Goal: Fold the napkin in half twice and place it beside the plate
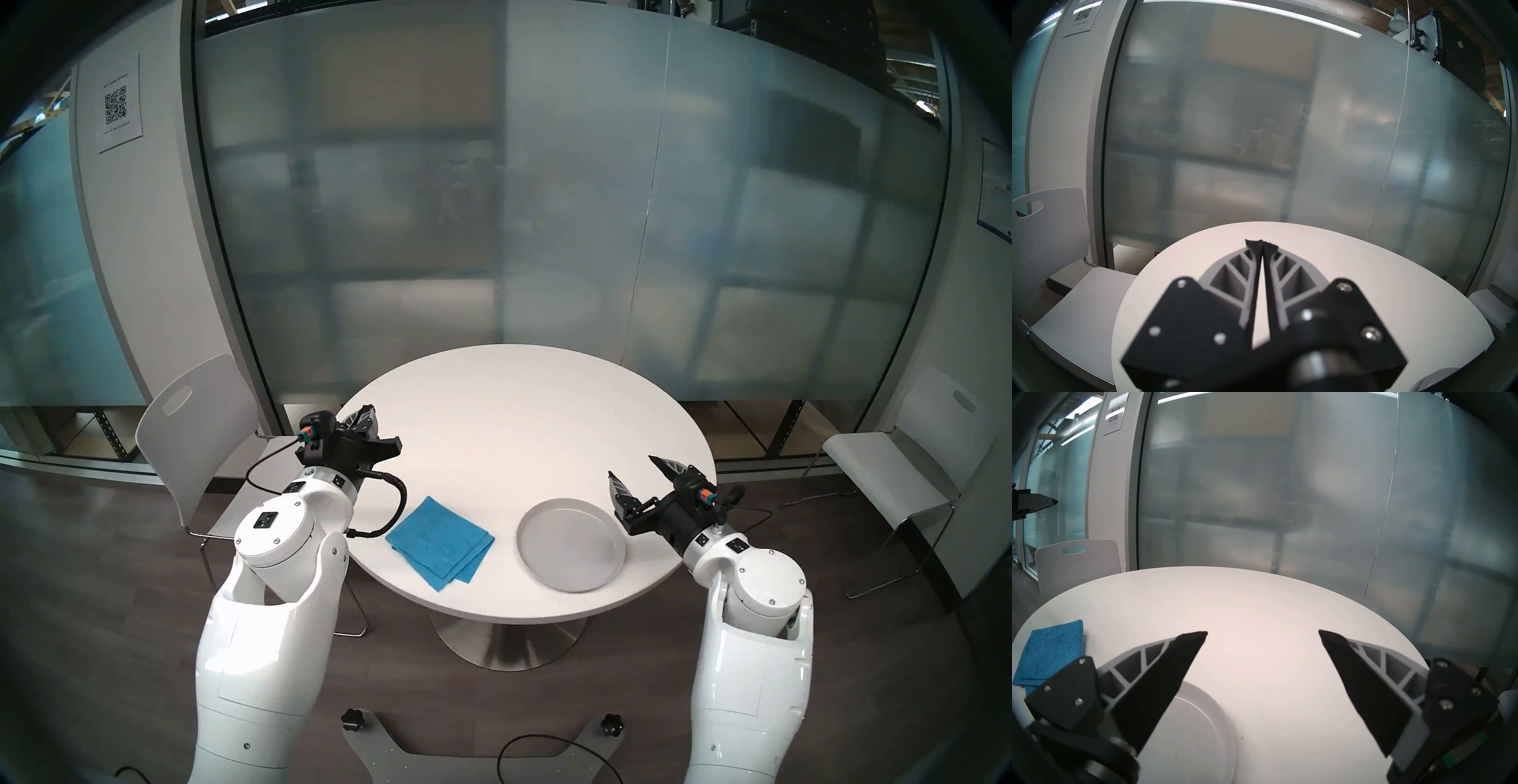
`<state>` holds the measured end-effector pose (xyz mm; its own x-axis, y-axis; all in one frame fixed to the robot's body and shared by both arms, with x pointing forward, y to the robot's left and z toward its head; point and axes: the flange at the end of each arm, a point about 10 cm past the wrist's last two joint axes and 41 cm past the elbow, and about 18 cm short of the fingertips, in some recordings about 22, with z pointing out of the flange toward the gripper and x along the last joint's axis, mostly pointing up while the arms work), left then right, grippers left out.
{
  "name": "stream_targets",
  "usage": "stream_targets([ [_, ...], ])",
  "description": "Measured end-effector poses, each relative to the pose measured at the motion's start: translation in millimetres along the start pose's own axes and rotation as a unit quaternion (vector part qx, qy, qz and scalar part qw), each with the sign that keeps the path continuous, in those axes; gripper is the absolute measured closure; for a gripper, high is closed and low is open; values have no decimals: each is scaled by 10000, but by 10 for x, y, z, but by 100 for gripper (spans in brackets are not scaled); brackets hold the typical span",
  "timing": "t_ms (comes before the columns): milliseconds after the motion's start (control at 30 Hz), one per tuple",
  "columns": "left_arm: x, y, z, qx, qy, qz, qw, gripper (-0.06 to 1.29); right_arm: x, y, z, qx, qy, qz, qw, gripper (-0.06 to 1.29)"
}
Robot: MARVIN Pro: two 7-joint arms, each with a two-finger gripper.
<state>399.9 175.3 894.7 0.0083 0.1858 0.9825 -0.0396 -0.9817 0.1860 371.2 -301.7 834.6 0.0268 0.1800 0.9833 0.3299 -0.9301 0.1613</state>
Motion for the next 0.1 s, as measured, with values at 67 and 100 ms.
stream_targets([
  [67, 0, 0, 0, 0, 0, 0, 10000, 110, 0, 0, 0, 1, 0, 0, 10000, 4],
  [100, 0, 0, 0, 0, 0, 0, 10000, 110, 0, 0, 0, 1, 0, 0, 10000, 4],
])
